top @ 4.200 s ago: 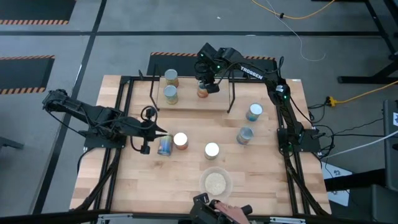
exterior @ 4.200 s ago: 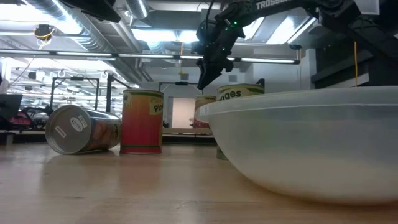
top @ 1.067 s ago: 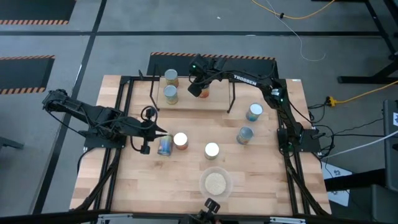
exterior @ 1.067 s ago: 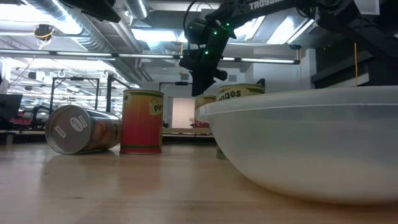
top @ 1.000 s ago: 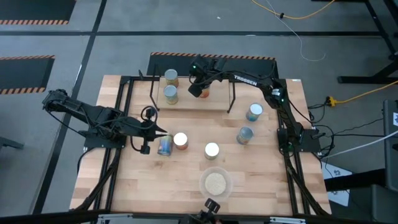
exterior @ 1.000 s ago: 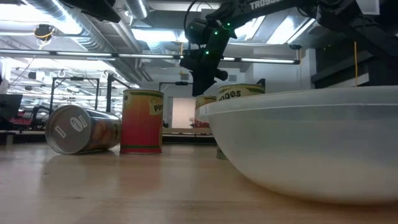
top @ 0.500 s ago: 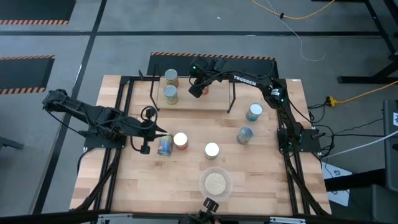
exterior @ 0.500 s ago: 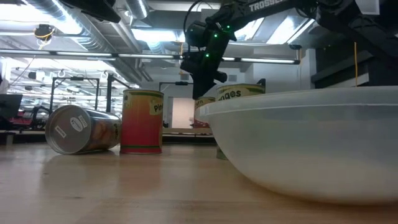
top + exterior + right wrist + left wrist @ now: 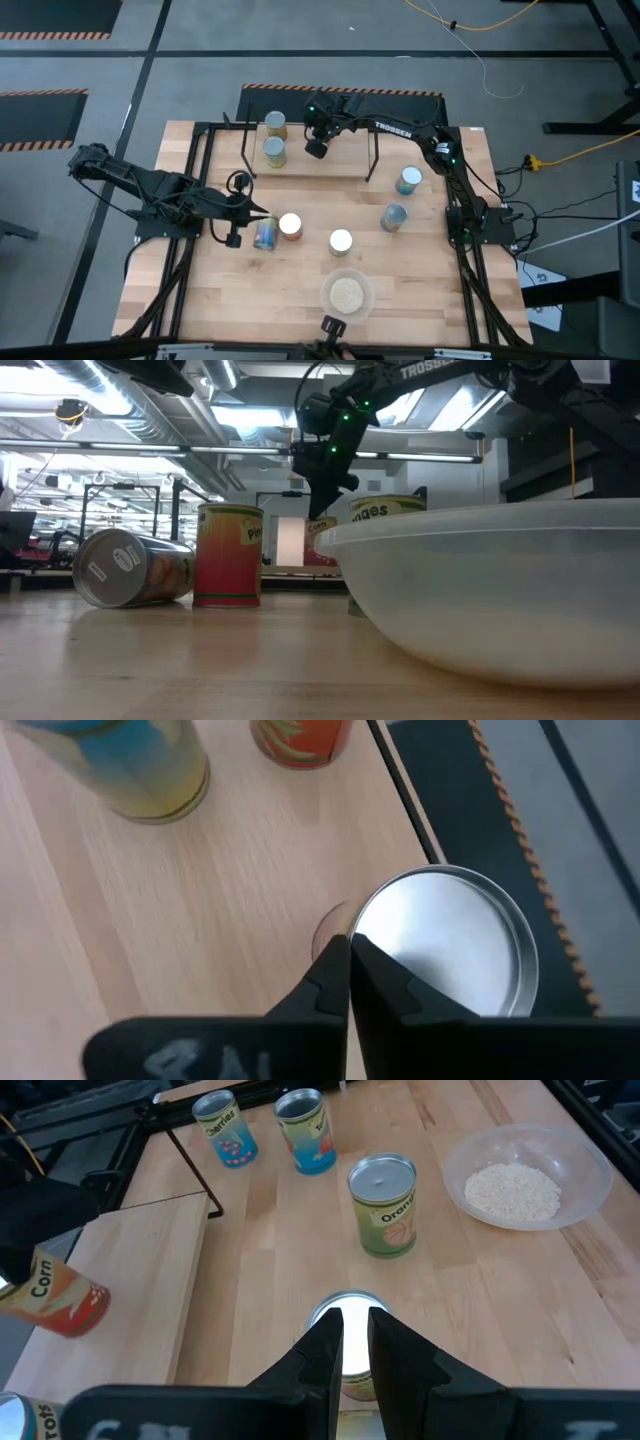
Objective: Pick and place cans onto a shelf
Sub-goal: Put the canned corn on the shelf
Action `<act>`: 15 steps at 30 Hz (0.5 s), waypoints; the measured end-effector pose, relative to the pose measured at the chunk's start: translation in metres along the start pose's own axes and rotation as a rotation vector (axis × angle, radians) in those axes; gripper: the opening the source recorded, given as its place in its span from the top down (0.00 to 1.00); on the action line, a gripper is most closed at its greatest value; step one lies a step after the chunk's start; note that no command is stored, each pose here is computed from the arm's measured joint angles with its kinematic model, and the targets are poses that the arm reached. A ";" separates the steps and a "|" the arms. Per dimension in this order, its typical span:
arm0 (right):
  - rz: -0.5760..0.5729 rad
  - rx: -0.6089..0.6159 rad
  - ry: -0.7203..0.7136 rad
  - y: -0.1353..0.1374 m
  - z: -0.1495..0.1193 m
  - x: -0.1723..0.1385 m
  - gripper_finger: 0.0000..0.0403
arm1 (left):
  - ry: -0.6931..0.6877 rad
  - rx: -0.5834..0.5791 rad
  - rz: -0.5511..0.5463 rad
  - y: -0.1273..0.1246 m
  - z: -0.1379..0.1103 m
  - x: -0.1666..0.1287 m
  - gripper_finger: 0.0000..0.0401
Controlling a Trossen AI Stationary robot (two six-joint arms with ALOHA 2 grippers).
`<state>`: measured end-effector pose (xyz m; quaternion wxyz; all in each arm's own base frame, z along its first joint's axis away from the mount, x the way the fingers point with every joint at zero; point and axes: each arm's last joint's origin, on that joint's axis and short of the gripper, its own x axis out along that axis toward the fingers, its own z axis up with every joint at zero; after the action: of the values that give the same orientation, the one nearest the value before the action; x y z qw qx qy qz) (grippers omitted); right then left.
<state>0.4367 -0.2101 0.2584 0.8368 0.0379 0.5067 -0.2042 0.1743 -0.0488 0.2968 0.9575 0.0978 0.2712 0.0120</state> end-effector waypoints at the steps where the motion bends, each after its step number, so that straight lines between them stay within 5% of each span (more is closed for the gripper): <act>1: 0.000 -0.023 -0.007 0.000 0.001 0.000 0.99 | 0.000 0.000 0.000 0.000 0.000 0.000 0.89; 15: 0.064 -0.146 -0.141 -0.002 0.012 0.003 0.99 | 0.000 0.000 0.000 0.000 0.000 0.000 0.89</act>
<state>0.4468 -0.2159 0.2618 0.8769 -0.0213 0.4587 -0.1419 0.1743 -0.0488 0.2968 0.9575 0.0980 0.2710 0.0122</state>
